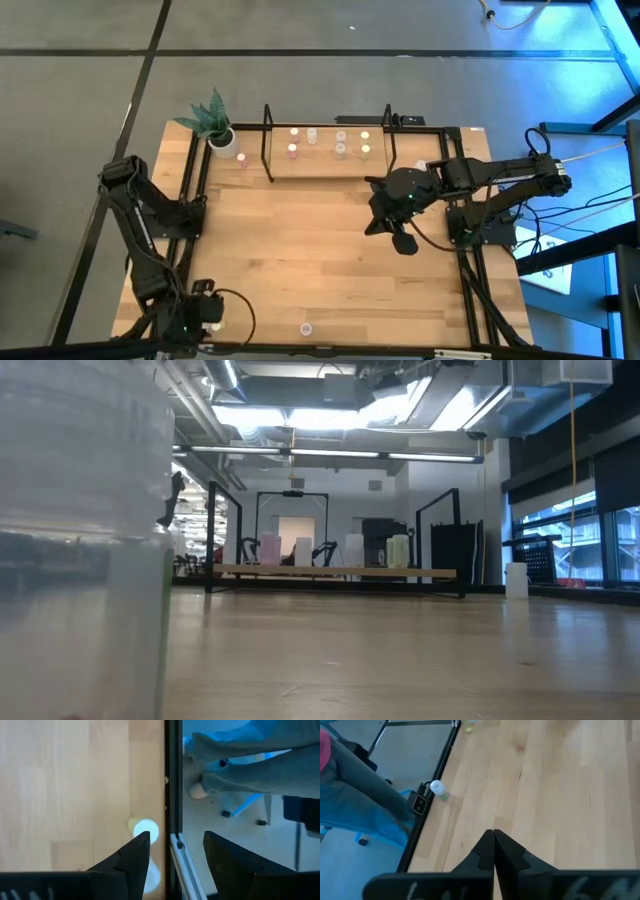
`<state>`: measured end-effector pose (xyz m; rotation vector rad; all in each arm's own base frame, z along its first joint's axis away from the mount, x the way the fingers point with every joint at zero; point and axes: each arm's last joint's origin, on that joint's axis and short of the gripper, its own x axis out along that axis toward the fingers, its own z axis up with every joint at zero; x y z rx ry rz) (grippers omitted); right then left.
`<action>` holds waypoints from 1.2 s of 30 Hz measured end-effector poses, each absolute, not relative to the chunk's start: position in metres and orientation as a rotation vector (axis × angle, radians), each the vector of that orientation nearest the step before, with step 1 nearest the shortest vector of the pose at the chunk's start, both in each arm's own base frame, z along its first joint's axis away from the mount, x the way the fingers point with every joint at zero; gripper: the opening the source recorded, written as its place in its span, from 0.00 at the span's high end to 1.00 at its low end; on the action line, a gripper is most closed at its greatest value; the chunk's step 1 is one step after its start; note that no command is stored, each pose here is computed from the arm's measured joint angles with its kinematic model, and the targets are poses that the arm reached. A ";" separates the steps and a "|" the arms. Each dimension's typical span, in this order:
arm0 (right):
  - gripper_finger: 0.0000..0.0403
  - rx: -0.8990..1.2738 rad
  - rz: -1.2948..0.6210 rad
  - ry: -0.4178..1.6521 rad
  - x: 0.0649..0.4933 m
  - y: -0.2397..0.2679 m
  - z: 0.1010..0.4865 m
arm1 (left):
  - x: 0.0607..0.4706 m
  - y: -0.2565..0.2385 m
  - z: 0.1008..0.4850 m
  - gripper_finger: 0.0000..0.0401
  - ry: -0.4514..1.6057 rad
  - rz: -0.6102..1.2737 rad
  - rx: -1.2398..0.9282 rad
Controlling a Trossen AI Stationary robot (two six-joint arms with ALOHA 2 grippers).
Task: Pick and place medicine bottles onto shelf by color
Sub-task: Put the yellow pill bottle on the shelf aligned with the other yellow pill bottles
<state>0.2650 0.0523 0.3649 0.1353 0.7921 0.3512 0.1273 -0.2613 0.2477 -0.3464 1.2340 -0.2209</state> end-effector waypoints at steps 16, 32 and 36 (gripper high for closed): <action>0.99 0.145 0.346 0.795 0.265 0.052 0.365 | 0.130 -0.274 0.224 0.55 1.181 -0.134 -0.266; 0.99 0.160 0.339 0.798 0.265 0.052 0.365 | 0.120 -0.277 0.223 0.55 1.191 -0.137 -0.246; 0.99 0.180 0.331 0.802 0.265 0.052 0.365 | 0.120 -0.277 0.223 0.55 1.193 -0.129 -0.258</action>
